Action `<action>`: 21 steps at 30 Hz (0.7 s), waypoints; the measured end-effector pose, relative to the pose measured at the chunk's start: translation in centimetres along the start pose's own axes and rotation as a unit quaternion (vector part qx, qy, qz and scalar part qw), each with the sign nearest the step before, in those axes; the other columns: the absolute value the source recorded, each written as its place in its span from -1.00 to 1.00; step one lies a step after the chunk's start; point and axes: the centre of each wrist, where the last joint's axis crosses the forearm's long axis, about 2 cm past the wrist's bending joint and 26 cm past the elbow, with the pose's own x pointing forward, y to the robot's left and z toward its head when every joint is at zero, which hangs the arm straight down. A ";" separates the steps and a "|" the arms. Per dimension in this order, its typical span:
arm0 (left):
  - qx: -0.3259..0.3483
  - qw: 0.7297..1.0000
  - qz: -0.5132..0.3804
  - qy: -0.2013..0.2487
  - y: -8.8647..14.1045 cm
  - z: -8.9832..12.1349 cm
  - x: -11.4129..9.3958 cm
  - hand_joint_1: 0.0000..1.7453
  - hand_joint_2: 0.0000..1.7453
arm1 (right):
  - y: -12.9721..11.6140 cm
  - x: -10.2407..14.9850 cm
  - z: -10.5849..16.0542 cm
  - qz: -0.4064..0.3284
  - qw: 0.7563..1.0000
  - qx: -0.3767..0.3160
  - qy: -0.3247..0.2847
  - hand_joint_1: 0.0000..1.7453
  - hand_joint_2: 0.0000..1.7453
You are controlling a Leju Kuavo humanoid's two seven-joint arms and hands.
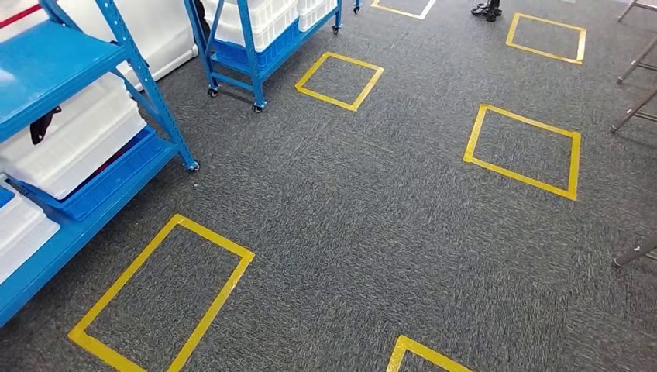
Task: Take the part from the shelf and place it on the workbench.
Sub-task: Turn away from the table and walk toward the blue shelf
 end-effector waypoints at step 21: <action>-0.161 0.982 -0.033 -0.093 2.3 -2.2 0.8 -1.00 -1.00 | 0.8 -6.0 0.1 -0.172 0.983 -0.022 0.055 -1.00 -1.00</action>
